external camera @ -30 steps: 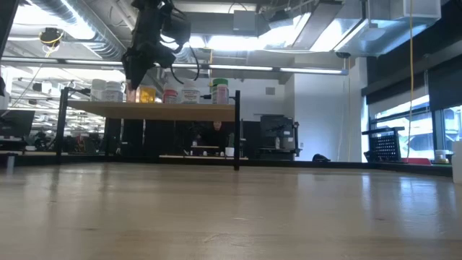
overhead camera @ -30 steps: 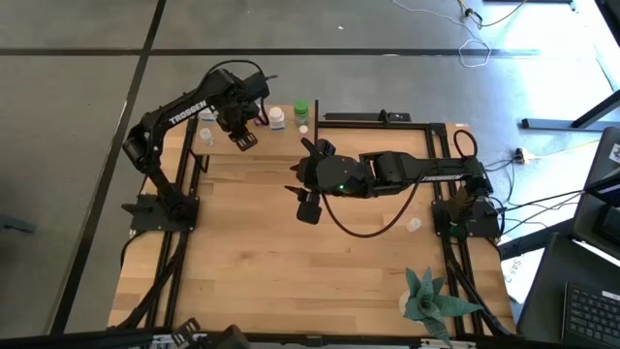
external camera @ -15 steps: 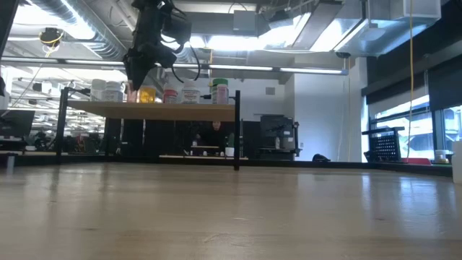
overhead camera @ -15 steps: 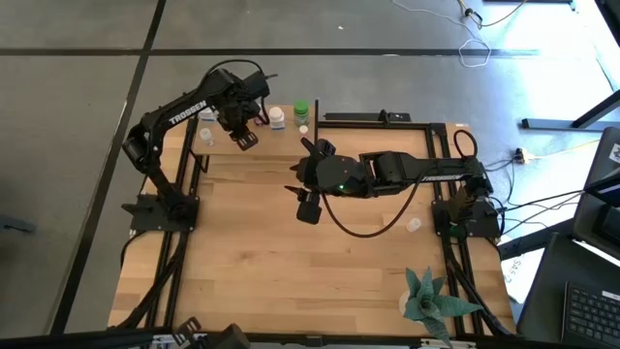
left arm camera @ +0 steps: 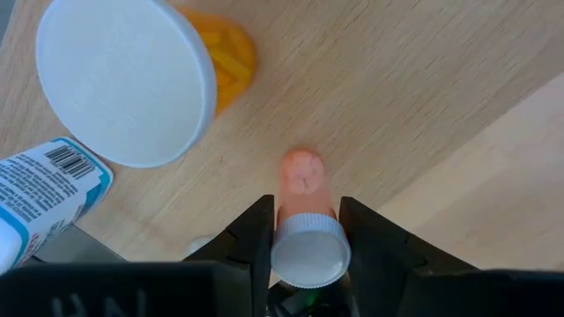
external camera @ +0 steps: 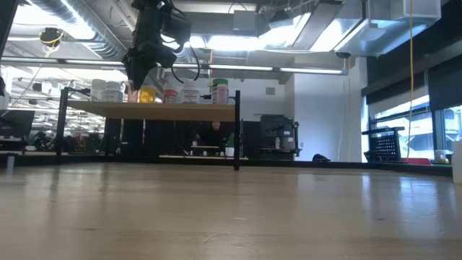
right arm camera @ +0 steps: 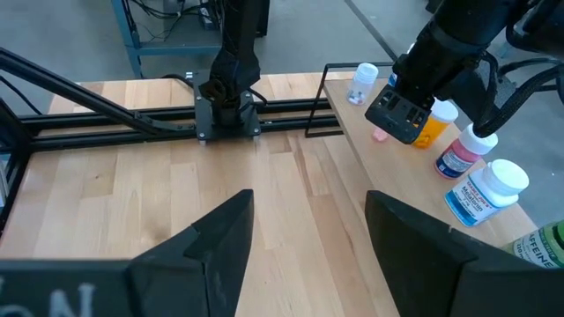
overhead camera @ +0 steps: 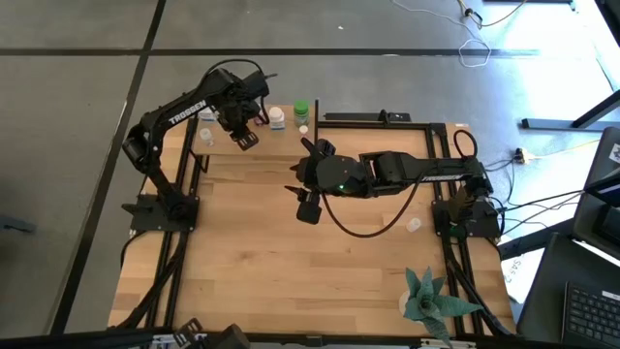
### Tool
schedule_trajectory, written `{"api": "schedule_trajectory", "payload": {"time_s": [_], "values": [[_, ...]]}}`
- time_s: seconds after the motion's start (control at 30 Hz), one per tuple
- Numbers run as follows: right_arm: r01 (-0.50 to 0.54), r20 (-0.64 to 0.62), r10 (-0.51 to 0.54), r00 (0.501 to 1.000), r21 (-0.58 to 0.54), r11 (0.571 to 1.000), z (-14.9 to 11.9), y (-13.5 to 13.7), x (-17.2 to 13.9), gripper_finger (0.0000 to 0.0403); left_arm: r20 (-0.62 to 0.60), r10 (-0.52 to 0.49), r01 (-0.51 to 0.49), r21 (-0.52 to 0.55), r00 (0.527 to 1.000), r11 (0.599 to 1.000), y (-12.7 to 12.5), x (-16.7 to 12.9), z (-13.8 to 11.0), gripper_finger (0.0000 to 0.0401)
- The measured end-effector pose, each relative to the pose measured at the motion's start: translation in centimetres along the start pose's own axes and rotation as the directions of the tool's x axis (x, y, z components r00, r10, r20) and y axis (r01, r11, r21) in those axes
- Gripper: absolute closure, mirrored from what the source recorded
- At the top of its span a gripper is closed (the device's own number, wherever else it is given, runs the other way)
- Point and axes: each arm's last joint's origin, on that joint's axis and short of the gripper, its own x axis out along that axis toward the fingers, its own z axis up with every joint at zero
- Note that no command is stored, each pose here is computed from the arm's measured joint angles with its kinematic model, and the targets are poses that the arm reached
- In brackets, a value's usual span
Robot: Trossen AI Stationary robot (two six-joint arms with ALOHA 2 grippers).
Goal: Pick and place medicine bottles onto shelf by color
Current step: Put the pink pill bottle on the shelf
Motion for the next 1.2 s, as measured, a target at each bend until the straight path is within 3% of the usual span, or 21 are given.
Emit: {"api": "schedule_trajectory", "payload": {"time_s": [0.53,0.7,1.2], "values": [[0.000,0.000,0.000,1.000,0.000,1.000,0.00,0.00,0.00,0.0182,0.008,0.016,-0.016,-0.004,1.000,1.000,0.04,0.07,0.12,0.0283],[0.000,0.000,0.000,1.000,0.000,1.000,0.00,0.00,0.00,0.0182,0.007,0.028,-0.027,-0.079,1.000,0.997,0.06,0.09,0.12,0.0281],[0.000,0.000,0.000,1.000,-0.001,1.000,-0.01,0.00,0.01,0.0182,0.001,0.040,-0.039,-0.113,0.999,0.993,0.09,0.09,0.06,0.0280]]}}
